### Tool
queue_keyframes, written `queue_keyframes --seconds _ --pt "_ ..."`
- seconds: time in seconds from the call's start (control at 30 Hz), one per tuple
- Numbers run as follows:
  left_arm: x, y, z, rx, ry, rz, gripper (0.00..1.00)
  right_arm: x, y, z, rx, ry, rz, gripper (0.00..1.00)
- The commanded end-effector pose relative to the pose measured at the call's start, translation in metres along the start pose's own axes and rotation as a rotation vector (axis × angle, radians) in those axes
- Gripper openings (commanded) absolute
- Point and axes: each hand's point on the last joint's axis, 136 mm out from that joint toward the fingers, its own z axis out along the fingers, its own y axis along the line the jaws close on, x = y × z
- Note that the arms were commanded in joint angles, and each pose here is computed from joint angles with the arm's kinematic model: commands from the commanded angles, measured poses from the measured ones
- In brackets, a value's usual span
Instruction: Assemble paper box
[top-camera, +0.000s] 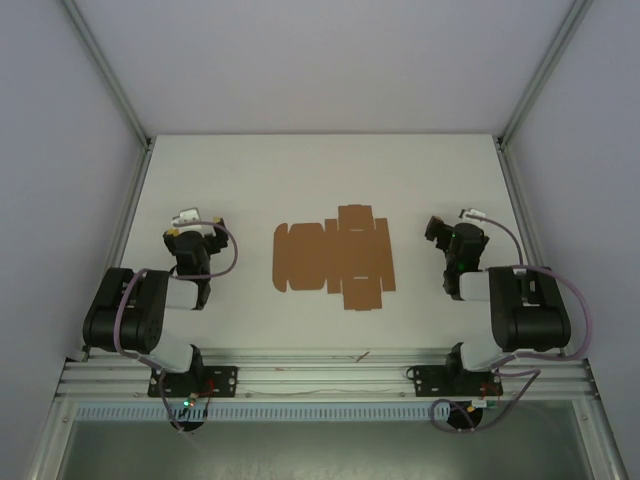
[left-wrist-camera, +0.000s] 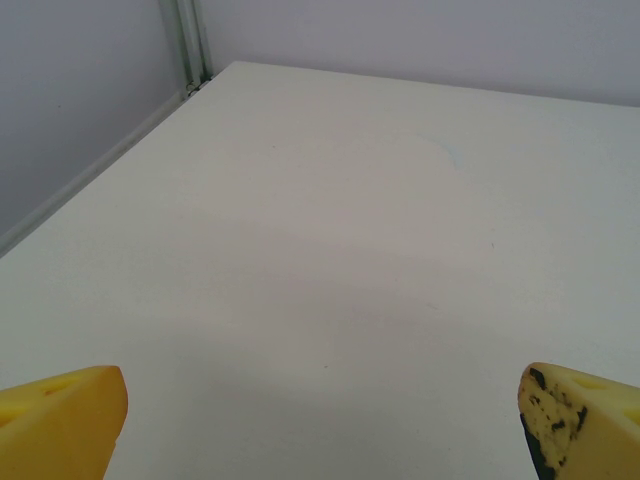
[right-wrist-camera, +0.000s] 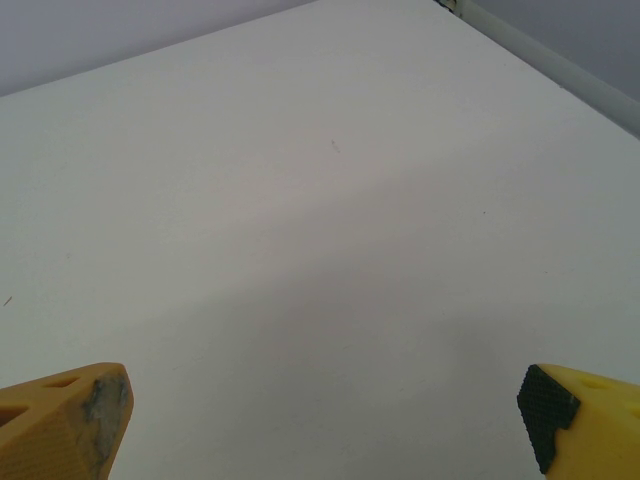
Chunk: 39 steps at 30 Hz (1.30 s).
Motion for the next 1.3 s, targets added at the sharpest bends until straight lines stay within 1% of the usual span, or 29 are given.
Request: queue_keyframes --seconds 0.0,0.2,0.23,0.3,0.33,0.37,0.4,0.47,0.53,0.57,0.6,0.67,0.73,0.8,0.83,0.87,0.93,0.97,1.07,1.13,1.17,1.27 --pt "-0.012 -0.002 0.002 0.001 -0.033 -0.002 1.0 -0.019 0.003 0.0 -0.009 -0.051 0.014 1.0" --pt "-0.013 -0.002 0.001 0.003 -0.037 -0.001 1.0 -0.022 0.005 0.0 -0.015 -0.055 0.012 1.0" --pt "-0.02 -0.003 0.001 0.006 -0.062 0.002 1.0 -0.024 0.005 0.0 -0.016 -0.05 0.009 1.0" --pt "-0.032 -0.01 -0.002 0.001 -0.01 0.041 1.0 -0.039 0.003 -0.006 0.012 -0.05 0.015 1.0" --pt "-0.043 -0.014 -0.004 0.0 0.003 0.064 1.0 -0.048 0.0 -0.012 0.042 -0.049 0.027 1.0" --pt "-0.056 -0.017 -0.007 -0.009 0.005 0.05 1.0 -0.06 -0.004 -0.019 0.074 -0.052 0.047 1.0" --pt "-0.066 -0.019 -0.009 -0.003 0.006 -0.005 1.0 -0.071 -0.005 -0.025 0.086 -0.053 0.063 1.0" --pt "-0.078 -0.031 -0.012 0.057 0.023 -0.112 1.0 -0.083 0.0 -0.035 0.077 -0.018 0.083 1.0" --pt "-0.081 -0.047 -0.01 0.109 0.093 -0.19 1.0 -0.088 0.008 -0.042 0.064 0.043 0.118 1.0" --pt "-0.081 -0.057 -0.01 0.135 0.147 -0.218 1.0 -0.086 0.015 -0.045 0.047 0.091 0.136 1.0" --pt "-0.08 -0.067 -0.01 0.161 0.191 -0.238 1.0 -0.085 0.025 -0.048 0.011 0.139 0.137 1.0" --pt "-0.075 -0.09 -0.013 0.228 0.271 -0.262 1.0 -0.078 0.05 -0.055 -0.066 0.218 0.152 0.96" --pt "-0.069 -0.109 -0.019 0.293 0.317 -0.292 1.0 -0.068 0.075 -0.058 -0.141 0.278 0.178 0.9" --pt "-0.057 -0.122 -0.023 0.327 0.379 -0.332 1.0 -0.049 0.111 -0.064 -0.274 0.403 0.162 0.83" --pt "-0.049 -0.128 -0.025 0.341 0.418 -0.354 1.0 -0.039 0.124 -0.067 -0.306 0.46 0.16 0.8" --pt "-0.038 -0.136 -0.029 0.378 0.469 -0.361 1.0 -0.026 0.137 -0.068 -0.333 0.528 0.159 0.75" --pt "-0.02 -0.148 -0.034 0.41 0.557 -0.382 1.0 -0.005 0.156 -0.071 -0.367 0.649 0.156 0.66" --pt "-0.011 -0.153 -0.038 0.421 0.595 -0.373 1.0 0.008 0.164 -0.07 -0.374 0.71 0.158 0.59" --pt "0.005 -0.162 -0.044 0.431 0.675 -0.355 1.0 0.037 0.182 -0.069 -0.407 0.861 0.157 0.44" --pt "0.013 -0.168 -0.047 0.455 0.71 -0.349 1.0 0.053 0.178 -0.061 -0.359 0.904 0.157 0.36" --pt "0.017 -0.171 -0.05 0.471 0.731 -0.346 1.0 0.062 0.175 -0.057 -0.338 0.926 0.151 0.32" --pt "0.028 -0.174 -0.053 0.479 0.782 -0.339 1.0 0.081 0.168 -0.05 -0.292 0.968 0.139 0.28"
